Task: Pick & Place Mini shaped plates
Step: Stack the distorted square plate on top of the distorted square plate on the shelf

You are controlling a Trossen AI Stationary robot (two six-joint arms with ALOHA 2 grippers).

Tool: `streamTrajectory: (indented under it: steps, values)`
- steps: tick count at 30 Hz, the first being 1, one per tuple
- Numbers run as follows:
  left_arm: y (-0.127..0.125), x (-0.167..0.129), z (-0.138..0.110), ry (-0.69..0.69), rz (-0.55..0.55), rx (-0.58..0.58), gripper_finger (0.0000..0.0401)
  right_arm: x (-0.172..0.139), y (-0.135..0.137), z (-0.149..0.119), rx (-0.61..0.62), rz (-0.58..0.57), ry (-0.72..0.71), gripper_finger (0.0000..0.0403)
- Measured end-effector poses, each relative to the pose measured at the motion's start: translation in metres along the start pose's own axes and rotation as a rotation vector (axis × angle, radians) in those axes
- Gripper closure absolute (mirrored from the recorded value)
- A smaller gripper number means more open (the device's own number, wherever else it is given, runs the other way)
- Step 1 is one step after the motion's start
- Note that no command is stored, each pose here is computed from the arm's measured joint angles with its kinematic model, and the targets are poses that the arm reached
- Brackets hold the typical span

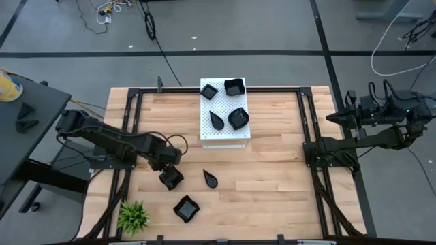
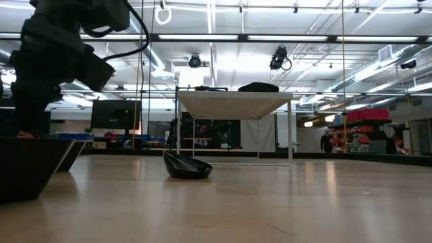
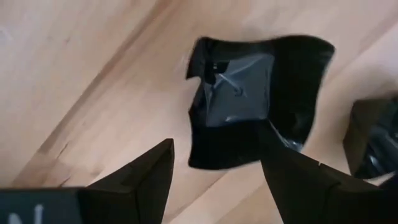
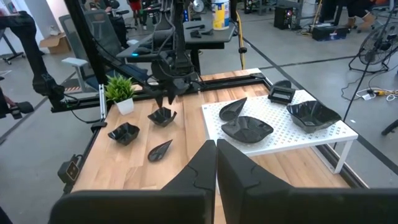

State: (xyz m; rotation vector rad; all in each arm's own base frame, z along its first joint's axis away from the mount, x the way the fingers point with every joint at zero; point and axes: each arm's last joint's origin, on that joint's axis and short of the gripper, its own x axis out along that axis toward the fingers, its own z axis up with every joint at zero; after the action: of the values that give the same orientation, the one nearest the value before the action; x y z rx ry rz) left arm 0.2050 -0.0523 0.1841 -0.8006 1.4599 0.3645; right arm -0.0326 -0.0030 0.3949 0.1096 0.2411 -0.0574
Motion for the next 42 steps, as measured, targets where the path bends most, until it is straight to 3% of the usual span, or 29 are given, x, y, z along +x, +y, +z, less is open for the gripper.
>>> streamTrajectory:
  steps: [12,26,42]
  values:
    - [0.007,0.018,-0.003,-0.045,0.006,-0.055,0.0162,0.000,0.000,0.000,0.000,0.000,0.000,0.0384]
    - [0.011,0.038,-0.003,-0.005,0.044,-0.048,0.0165,0.000,0.000,0.000,0.000,0.000,0.000,0.0384]
    - [0.010,0.038,-0.002,-0.007,0.031,-0.050,0.0298,0.000,0.000,0.000,0.000,0.000,0.000,0.0384]
